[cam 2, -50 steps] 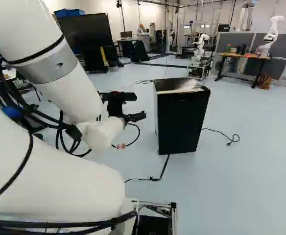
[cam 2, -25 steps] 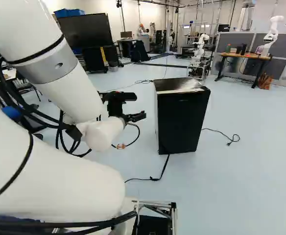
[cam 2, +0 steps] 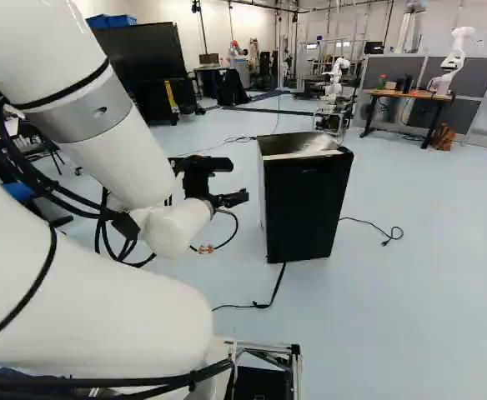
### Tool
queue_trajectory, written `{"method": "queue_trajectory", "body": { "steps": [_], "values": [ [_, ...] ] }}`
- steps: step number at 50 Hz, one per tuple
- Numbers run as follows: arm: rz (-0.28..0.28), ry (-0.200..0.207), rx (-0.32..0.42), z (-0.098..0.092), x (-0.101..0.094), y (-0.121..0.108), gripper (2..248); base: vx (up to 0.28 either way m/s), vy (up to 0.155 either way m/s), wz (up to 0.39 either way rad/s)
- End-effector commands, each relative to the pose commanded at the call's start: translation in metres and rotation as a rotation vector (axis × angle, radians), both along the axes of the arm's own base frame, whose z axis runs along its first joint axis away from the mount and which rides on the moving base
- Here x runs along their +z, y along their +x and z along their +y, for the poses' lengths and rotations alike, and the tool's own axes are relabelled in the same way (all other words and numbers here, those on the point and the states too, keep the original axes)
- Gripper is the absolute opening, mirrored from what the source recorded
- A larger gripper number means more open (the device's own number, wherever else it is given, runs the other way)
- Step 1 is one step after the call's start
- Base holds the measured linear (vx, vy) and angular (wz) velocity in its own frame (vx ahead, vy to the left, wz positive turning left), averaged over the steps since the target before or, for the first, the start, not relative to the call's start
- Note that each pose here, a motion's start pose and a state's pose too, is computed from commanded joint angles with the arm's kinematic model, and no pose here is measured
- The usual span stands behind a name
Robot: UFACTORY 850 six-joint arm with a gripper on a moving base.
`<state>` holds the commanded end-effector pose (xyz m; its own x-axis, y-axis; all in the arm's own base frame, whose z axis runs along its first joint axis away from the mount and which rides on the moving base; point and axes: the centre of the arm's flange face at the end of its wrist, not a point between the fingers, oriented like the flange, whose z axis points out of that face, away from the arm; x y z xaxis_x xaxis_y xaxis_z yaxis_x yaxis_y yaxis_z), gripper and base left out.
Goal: Grab a drink from the fridge
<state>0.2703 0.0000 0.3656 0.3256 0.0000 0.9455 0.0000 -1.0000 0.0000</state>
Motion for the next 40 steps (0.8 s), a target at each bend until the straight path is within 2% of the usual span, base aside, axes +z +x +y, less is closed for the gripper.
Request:
{"method": "queue_trajectory", "body": {
  "steps": [40],
  "values": [
    [0.0, 0.0, 0.0, 0.0, 0.0, 0.0, 247, 0.024, 0.0, -0.003]
  ]
}}
